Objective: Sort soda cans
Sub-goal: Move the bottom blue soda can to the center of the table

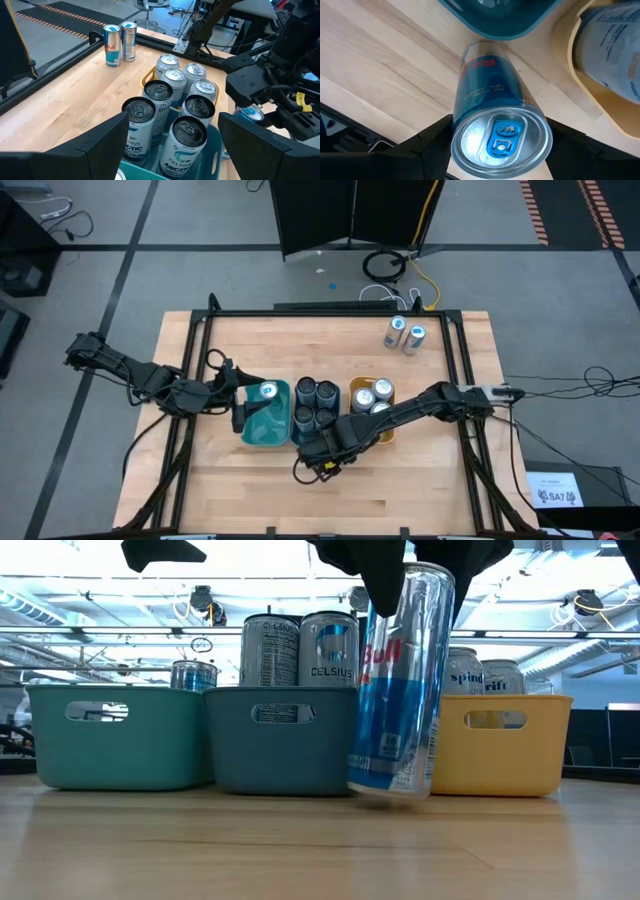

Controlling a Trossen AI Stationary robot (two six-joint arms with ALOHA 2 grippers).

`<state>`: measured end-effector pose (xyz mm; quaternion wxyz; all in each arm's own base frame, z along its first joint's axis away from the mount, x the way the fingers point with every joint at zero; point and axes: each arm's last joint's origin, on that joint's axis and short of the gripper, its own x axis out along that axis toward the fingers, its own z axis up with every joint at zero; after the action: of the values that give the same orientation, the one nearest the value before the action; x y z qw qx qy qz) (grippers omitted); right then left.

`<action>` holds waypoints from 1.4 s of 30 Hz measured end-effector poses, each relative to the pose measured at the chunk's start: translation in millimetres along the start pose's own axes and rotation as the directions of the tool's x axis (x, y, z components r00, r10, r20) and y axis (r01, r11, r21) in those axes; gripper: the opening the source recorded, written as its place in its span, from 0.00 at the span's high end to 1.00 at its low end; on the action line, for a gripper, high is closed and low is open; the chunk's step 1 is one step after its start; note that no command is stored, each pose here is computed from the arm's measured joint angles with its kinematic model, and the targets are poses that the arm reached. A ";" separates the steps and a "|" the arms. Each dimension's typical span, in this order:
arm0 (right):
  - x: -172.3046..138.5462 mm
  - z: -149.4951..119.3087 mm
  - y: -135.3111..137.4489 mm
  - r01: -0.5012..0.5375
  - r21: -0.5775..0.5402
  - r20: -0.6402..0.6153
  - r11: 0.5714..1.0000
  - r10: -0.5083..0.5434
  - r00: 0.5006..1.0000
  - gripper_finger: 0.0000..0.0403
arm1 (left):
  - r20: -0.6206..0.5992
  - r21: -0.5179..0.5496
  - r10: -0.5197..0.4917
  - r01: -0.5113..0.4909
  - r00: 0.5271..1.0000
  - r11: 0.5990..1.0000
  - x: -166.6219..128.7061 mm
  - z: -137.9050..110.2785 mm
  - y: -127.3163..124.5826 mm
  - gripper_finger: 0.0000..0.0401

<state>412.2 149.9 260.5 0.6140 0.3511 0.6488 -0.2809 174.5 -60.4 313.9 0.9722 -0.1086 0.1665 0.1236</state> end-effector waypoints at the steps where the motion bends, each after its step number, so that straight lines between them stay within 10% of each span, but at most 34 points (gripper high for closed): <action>1: 0.0 0.0 0.1 -0.001 0.006 0.000 1.000 0.001 1.000 0.36 | 0.000 0.000 0.000 0.000 1.000 1.000 0.0 0.0 0.0 0.22; 42: -0.6 1.6 6.0 -0.071 0.044 -0.005 0.997 0.071 0.997 0.36 | 0.000 0.009 0.000 0.000 1.000 1.000 0.0 0.0 0.0 0.22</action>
<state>418.0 152.2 261.4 0.6137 0.3881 0.6315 -0.2721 174.5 -60.4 313.9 0.9727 -0.1041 0.1671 0.1229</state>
